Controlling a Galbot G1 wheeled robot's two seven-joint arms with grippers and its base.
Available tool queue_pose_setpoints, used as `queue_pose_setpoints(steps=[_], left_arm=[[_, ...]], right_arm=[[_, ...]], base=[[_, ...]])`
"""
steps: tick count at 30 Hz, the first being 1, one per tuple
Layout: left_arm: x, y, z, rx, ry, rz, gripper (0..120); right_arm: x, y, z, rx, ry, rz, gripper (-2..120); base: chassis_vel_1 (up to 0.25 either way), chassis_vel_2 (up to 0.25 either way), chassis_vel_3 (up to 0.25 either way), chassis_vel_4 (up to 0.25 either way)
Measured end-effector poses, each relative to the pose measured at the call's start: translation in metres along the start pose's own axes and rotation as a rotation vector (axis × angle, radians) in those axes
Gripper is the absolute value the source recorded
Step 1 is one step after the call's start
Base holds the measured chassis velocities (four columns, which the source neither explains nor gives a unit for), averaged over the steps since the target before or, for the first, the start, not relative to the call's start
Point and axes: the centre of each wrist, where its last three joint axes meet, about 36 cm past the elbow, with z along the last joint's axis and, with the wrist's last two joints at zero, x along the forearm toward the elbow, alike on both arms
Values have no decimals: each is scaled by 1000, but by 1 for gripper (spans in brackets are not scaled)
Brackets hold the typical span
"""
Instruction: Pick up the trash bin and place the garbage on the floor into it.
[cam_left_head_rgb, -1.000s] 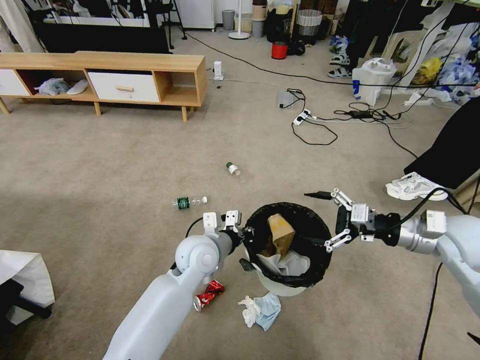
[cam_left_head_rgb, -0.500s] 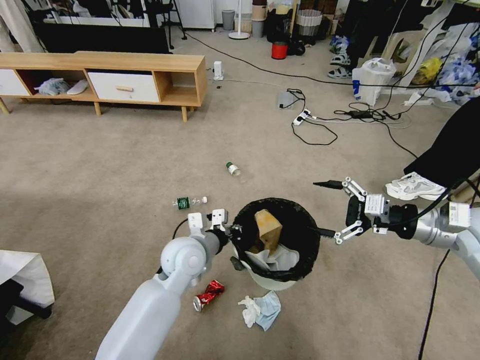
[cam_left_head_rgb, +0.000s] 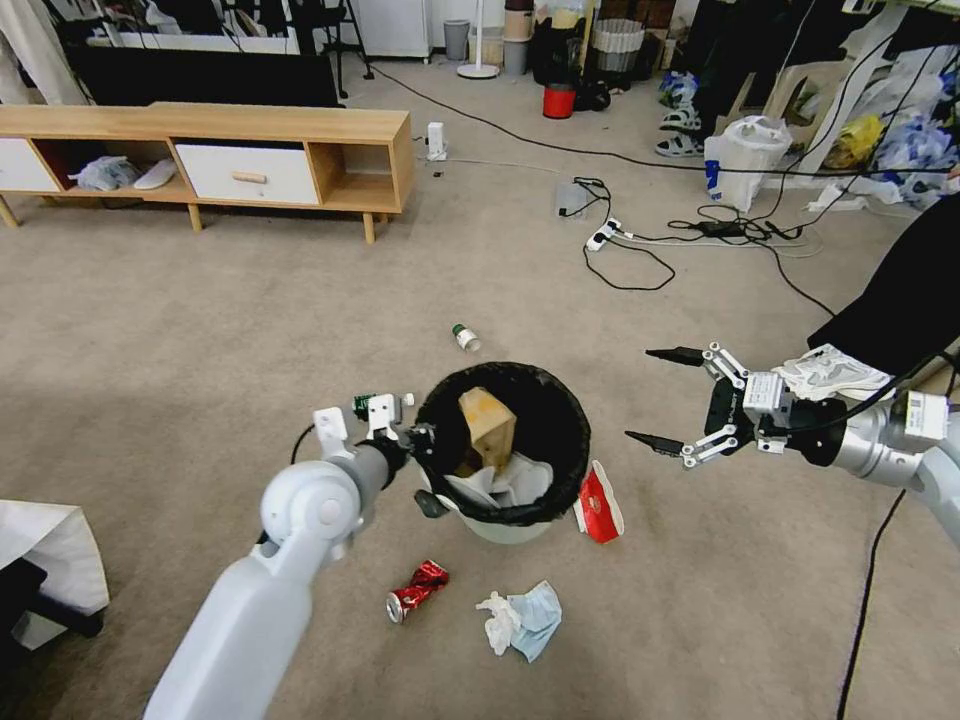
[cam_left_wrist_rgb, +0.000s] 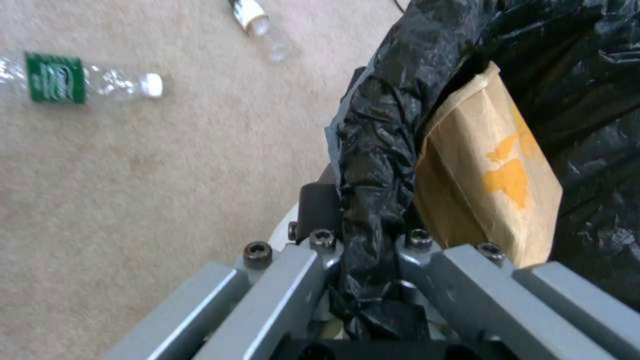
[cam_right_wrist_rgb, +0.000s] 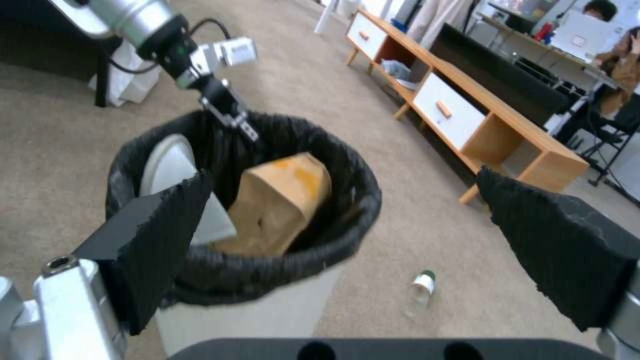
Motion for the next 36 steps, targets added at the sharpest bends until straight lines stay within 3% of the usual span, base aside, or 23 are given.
queue_pose_setpoints(steps=[10,26,31,36], left_arm=[[13,3,-12,-3,-32,-11,3],[26,8,-23,-6,-59,-21,3],[27,7,-21,-5,-58,-18,3],[27,7,-19,-5,-53,-19,3]], right_arm=[[3,1,19,-35,25,18,100],[-24,41,87,-180,96,-49,100],[-36,64,100,-320,180,7,100],[-47,83,115,-409,247,58,100]], base=[[0,0,0,0],[0,0,0,0],[0,0,0,0],[0,0,0,0]])
